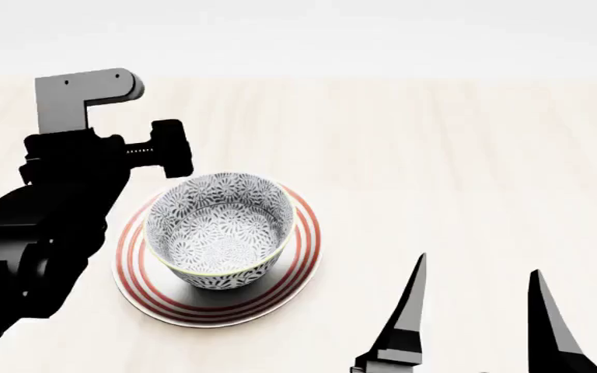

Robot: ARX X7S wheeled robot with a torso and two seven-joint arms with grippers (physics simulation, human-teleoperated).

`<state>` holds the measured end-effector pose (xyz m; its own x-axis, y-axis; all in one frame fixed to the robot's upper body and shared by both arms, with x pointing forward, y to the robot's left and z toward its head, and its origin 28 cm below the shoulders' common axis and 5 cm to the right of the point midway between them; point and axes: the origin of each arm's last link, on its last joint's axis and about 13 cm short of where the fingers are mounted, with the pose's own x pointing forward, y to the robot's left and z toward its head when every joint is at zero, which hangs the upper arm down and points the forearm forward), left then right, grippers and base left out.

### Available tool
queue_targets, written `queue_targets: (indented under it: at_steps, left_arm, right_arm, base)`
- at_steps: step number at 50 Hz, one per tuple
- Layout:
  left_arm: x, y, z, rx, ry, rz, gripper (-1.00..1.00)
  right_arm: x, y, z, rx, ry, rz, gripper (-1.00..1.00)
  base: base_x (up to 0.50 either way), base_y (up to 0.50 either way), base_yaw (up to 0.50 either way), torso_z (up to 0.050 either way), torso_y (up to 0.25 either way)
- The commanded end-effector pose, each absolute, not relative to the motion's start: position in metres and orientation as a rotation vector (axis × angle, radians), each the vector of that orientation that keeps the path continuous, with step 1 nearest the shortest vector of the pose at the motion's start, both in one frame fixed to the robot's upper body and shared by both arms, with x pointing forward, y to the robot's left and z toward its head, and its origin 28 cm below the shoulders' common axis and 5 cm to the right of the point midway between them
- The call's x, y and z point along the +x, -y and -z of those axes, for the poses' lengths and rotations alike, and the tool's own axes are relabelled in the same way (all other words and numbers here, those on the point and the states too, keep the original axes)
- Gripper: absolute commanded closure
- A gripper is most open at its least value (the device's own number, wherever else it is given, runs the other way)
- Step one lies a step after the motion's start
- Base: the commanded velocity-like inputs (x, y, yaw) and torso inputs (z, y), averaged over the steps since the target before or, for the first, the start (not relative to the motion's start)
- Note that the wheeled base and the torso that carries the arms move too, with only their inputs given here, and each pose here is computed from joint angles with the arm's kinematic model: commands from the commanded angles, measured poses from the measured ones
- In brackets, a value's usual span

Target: Put the bowl on the plate.

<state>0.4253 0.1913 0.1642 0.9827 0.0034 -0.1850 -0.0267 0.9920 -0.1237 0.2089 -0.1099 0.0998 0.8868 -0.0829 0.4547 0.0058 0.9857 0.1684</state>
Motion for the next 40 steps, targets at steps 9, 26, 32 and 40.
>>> queue_targets:
  at_steps: [9, 26, 32, 40]
  left_arm:
    - [0.41, -0.247, -0.167, -0.076, 0.041, -0.13, -1.0]
    - [0.349, -0.276, -0.153, 0.047, 0.208, -0.323, -1.0]
    - [0.322, -0.274, -0.14, 0.052, 0.27, -0.404, -1.0]
    - [0.273, -0.264, -0.102, 0.11, 0.389, -0.427, -1.0]
  right_arm:
    - [0.208, 0.107, -0.1, 0.149, 0.48, 0.035, -1.0]
    - [0.208, 0.103, -0.096, 0.15, 0.456, 0.017, -1.0]
    - [0.208, 0.102, -0.096, 0.152, 0.451, 0.014, -1.0]
    - [0.207, 0.101, -0.092, 0.151, 0.441, 0.018, -1.0]
  base:
    - [0.0, 0.0, 0.0, 0.0, 0.0]
    - [0.0, 0.0, 0.0, 0.0, 0.0]
    - [0.0, 0.0, 0.0, 0.0, 0.0]
    - [0.0, 0.0, 0.0, 0.0, 0.0]
